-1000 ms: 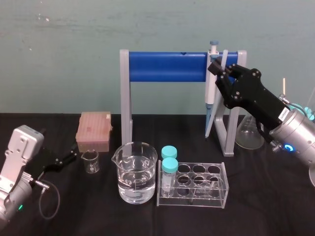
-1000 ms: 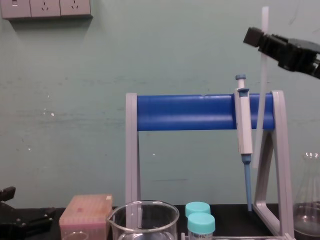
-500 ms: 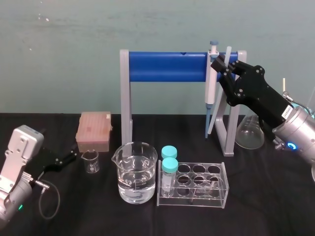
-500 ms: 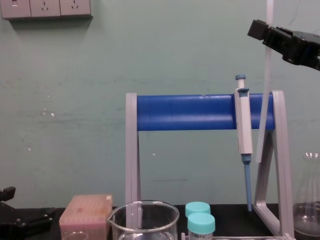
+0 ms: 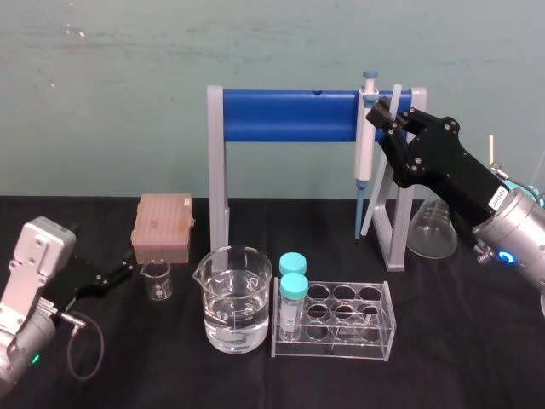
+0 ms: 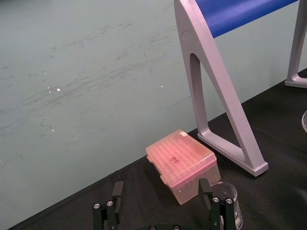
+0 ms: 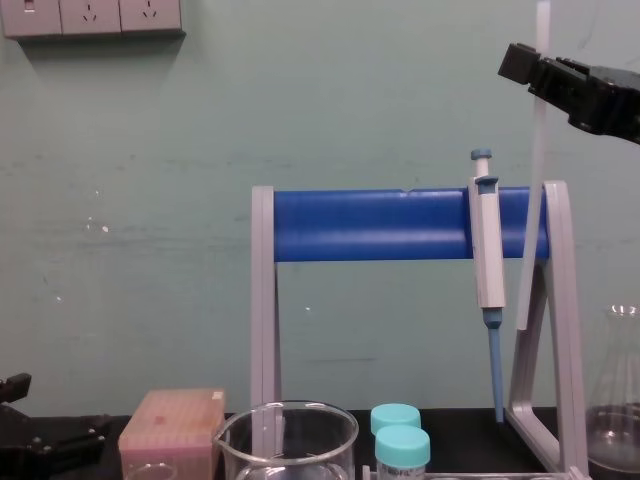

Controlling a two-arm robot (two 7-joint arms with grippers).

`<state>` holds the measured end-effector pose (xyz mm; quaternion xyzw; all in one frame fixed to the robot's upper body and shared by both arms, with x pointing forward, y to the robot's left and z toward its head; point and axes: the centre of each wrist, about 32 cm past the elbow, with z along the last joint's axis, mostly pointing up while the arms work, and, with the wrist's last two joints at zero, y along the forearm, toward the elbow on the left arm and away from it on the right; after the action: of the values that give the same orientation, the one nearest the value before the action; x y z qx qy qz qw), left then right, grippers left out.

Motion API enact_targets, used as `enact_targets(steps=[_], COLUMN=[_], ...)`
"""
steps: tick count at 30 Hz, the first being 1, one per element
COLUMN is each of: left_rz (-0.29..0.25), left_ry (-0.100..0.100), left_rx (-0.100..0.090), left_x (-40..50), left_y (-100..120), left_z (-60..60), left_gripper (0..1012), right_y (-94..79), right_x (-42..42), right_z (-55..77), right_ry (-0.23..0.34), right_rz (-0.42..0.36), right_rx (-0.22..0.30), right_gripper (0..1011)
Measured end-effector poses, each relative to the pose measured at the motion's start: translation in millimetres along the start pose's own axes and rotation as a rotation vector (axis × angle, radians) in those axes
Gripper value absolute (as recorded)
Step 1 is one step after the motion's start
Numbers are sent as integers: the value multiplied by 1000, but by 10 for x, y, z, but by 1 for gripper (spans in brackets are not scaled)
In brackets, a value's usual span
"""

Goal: Pick up the stirring rod with one hand, then place it down.

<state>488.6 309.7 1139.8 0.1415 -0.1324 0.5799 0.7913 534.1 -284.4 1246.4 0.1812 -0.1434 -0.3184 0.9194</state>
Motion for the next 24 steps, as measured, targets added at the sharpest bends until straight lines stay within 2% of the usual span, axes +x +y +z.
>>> enact_targets(steps=[24], left_rz=[0], left_ry=[0], left_rx=[0], left_x=[0], left_y=[0], left_z=[0], left_gripper=[1000], right_y=[-12], right_x=[-18], right_z=[-9], right_ry=[-3], right_rz=[-6], right_rx=[-3], right_gripper=[67])
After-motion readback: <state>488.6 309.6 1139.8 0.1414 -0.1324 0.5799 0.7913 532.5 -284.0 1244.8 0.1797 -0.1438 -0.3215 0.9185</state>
